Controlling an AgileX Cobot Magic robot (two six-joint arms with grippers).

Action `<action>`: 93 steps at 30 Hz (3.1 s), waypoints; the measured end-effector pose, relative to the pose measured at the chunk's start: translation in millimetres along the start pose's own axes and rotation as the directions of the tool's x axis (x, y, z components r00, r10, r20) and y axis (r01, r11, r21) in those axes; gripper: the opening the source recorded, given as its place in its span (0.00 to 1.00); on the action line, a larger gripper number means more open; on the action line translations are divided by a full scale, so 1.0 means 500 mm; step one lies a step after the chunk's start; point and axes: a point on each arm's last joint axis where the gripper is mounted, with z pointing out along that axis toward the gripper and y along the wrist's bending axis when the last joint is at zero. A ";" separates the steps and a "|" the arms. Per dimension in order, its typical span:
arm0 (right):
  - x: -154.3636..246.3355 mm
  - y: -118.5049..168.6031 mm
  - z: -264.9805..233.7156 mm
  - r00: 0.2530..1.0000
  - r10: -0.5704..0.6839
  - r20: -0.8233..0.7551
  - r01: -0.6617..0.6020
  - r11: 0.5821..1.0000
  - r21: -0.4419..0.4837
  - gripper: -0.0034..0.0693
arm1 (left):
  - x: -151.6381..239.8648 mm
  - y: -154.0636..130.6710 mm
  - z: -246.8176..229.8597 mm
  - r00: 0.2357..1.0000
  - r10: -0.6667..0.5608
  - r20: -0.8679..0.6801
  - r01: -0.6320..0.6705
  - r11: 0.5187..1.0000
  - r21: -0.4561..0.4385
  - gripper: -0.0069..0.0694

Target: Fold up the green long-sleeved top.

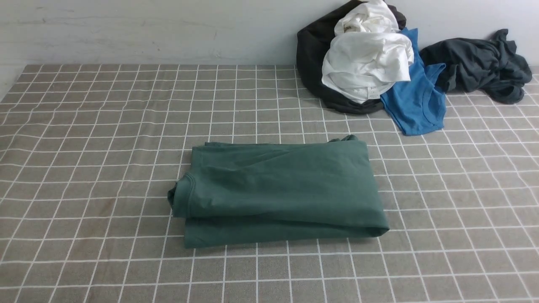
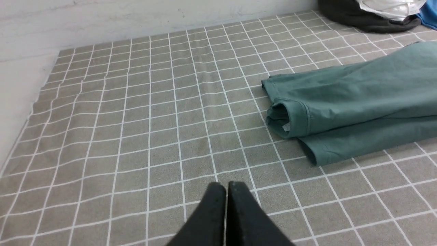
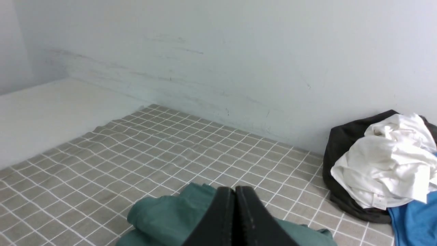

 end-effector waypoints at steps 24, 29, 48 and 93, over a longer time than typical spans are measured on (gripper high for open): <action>0.047 0.000 -0.009 0.988 0.007 -0.155 -0.006 1.000 0.006 0.03 | 0.005 -0.002 0.004 1.000 -0.006 -0.008 0.006 1.000 0.008 0.08; 0.062 0.006 0.000 0.987 0.065 -0.144 -0.068 0.998 -0.016 0.03 | 0.005 -0.002 0.004 1.000 -0.006 -0.008 0.006 1.000 0.008 0.08; 0.369 -0.052 -0.036 0.962 0.257 0.092 -0.262 0.778 0.571 0.03 | 0.005 -0.002 0.004 1.000 -0.006 -0.008 0.006 1.000 0.008 0.08; 0.388 -0.052 -0.041 0.971 0.234 -0.048 -0.157 0.777 0.609 0.03 | 0.005 -0.002 0.004 1.000 -0.006 -0.008 0.006 1.000 0.008 0.08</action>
